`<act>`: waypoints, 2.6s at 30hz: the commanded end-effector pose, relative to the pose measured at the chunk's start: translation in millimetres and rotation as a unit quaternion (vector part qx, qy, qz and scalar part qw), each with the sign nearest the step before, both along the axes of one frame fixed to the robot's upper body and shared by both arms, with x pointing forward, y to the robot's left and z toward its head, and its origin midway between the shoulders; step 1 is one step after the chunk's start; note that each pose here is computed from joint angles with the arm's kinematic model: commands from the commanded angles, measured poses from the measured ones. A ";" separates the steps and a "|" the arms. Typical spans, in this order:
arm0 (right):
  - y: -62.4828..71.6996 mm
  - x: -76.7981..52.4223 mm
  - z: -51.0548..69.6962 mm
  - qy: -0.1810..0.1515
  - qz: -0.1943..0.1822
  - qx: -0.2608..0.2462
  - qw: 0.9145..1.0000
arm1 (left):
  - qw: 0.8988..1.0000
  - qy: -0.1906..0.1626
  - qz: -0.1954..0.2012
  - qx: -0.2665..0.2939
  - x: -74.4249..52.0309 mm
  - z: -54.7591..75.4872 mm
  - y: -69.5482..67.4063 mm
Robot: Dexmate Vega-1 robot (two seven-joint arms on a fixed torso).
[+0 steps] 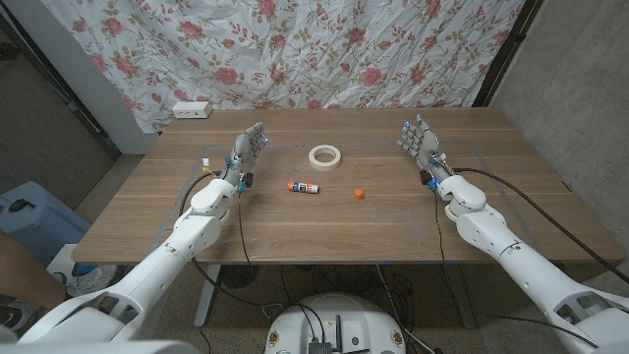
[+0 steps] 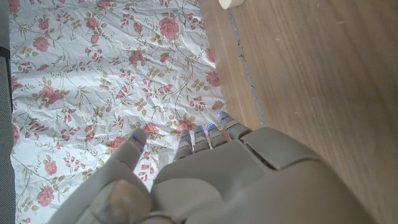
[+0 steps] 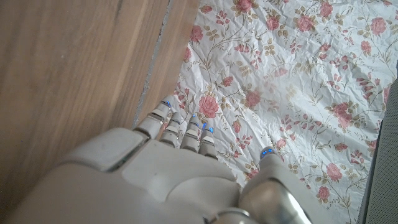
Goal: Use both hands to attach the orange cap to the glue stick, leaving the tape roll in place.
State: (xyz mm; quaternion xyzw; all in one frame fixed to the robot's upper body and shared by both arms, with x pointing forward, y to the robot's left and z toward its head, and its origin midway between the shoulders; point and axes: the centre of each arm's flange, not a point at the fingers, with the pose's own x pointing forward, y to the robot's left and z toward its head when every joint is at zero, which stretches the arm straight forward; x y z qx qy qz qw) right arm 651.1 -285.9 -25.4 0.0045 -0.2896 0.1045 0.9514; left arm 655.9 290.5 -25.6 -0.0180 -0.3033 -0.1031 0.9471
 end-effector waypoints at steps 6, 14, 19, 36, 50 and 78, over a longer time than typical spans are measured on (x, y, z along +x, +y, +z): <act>14.2 1.7 -5.2 -0.001 -0.002 -0.022 1.000 | 1.000 -0.014 0.004 0.015 -7.5 3.4 7.6; 15.6 -2.2 -5.2 -0.006 -0.007 -0.021 1.000 | 0.999 -0.017 0.009 0.044 -16.0 9.1 7.5; 14.0 -5.5 -6.6 -0.009 -0.012 -0.021 1.000 | 0.998 -0.015 0.009 0.068 -21.1 11.2 5.9; 15.3 -16.5 1.2 -0.026 -0.020 -0.035 0.999 | 0.985 -0.026 0.065 0.160 -42.7 22.6 -2.2; 17.4 -19.9 3.7 -0.039 -0.016 -0.043 0.998 | 0.963 -0.030 0.097 0.249 -62.8 33.6 -6.2; 6.1 -10.0 -2.3 -0.038 -0.016 -0.035 0.999 | 0.870 -0.017 0.186 0.456 -89.5 60.5 -39.3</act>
